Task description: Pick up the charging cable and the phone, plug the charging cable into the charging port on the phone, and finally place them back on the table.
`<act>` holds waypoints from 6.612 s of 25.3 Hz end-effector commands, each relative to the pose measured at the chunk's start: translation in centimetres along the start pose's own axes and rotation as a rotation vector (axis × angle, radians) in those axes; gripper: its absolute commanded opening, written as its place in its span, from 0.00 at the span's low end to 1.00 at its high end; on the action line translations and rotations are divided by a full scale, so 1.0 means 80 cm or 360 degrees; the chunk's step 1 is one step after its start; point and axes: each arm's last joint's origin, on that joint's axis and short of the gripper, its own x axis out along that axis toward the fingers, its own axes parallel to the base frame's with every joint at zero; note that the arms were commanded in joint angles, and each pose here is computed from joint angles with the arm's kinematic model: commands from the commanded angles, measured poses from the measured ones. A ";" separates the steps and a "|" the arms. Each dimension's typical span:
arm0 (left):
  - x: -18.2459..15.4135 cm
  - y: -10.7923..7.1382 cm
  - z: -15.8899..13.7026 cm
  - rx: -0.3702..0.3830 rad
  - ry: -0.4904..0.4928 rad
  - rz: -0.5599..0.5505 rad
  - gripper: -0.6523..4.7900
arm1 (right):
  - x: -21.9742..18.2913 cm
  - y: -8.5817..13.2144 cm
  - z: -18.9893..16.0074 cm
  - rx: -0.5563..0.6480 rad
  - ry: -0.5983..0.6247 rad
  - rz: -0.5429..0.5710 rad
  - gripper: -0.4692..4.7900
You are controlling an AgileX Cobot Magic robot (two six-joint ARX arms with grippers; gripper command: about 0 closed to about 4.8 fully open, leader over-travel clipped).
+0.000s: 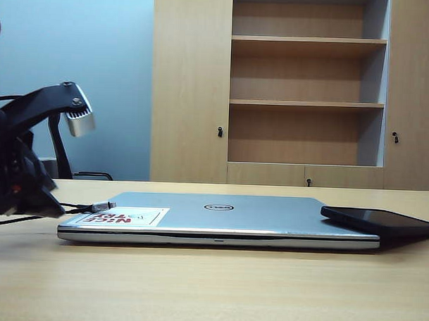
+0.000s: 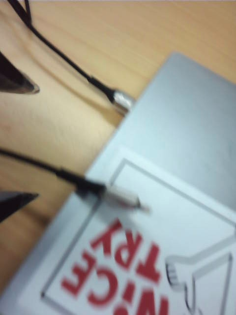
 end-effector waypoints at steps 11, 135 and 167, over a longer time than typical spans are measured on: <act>0.013 0.005 -0.001 0.0004 -0.0053 0.0072 0.57 | -0.002 0.000 0.005 -0.0008 -0.0041 0.0005 0.08; -0.037 -0.037 0.082 -0.1347 -0.0445 -0.0336 0.11 | -0.003 -0.090 -0.024 0.1117 0.0090 -0.0506 0.08; -0.041 -0.058 0.090 -0.1144 -0.0421 -0.0446 0.11 | 0.037 -0.137 -0.152 0.1911 0.0302 -0.0482 0.85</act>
